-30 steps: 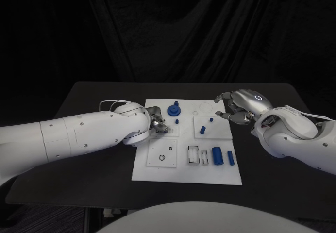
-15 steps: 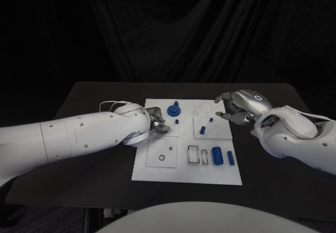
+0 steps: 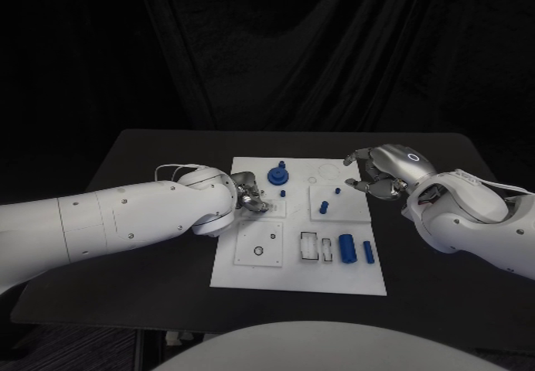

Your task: Assemble the parts on the task board

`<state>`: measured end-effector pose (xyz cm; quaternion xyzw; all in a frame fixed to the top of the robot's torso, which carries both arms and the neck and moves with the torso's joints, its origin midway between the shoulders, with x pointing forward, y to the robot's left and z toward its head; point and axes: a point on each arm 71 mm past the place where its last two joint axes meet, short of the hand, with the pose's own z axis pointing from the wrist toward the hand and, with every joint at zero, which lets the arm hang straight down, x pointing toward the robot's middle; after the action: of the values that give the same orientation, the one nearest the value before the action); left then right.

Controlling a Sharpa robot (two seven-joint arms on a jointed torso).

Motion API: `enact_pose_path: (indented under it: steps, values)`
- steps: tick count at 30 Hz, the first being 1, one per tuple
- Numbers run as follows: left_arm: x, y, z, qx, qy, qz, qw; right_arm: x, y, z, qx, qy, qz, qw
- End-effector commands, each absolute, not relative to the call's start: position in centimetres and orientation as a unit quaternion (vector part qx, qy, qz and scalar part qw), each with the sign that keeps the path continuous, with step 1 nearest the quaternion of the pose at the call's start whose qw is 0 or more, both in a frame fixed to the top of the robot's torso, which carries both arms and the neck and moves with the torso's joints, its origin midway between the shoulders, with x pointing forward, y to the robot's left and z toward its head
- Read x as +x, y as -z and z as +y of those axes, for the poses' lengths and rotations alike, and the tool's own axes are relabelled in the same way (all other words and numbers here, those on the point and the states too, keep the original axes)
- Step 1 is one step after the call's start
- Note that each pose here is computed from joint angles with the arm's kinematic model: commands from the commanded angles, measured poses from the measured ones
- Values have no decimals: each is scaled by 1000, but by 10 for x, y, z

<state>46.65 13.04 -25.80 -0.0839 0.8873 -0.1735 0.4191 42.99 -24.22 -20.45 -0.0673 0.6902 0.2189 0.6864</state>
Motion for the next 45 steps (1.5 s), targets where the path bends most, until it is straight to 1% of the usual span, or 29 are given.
enact_pose_path:
  steps: [1,5,9,14,25,31,36,45]
  values:
    - [466,256,130,-97,193,875,434,430,206,-244,-61,-211,695,685]
    - [465,253,132,-103,201,865,448,429,207,-246,-60,-210,695,685]
    - [467,250,133,-94,202,852,474,429,207,-246,-59,-209,696,684]
    - [469,249,132,-87,202,848,482,429,207,-246,-59,-208,697,684]
    - [471,253,128,-76,196,854,475,430,208,-245,-58,-207,699,682]
    - [468,259,128,-75,192,860,466,430,209,-245,-55,-207,702,680]
    - [463,268,130,-75,185,868,454,430,209,-246,-49,-208,705,676]
    - [462,272,132,-78,183,869,453,430,210,-247,-47,-208,708,674]
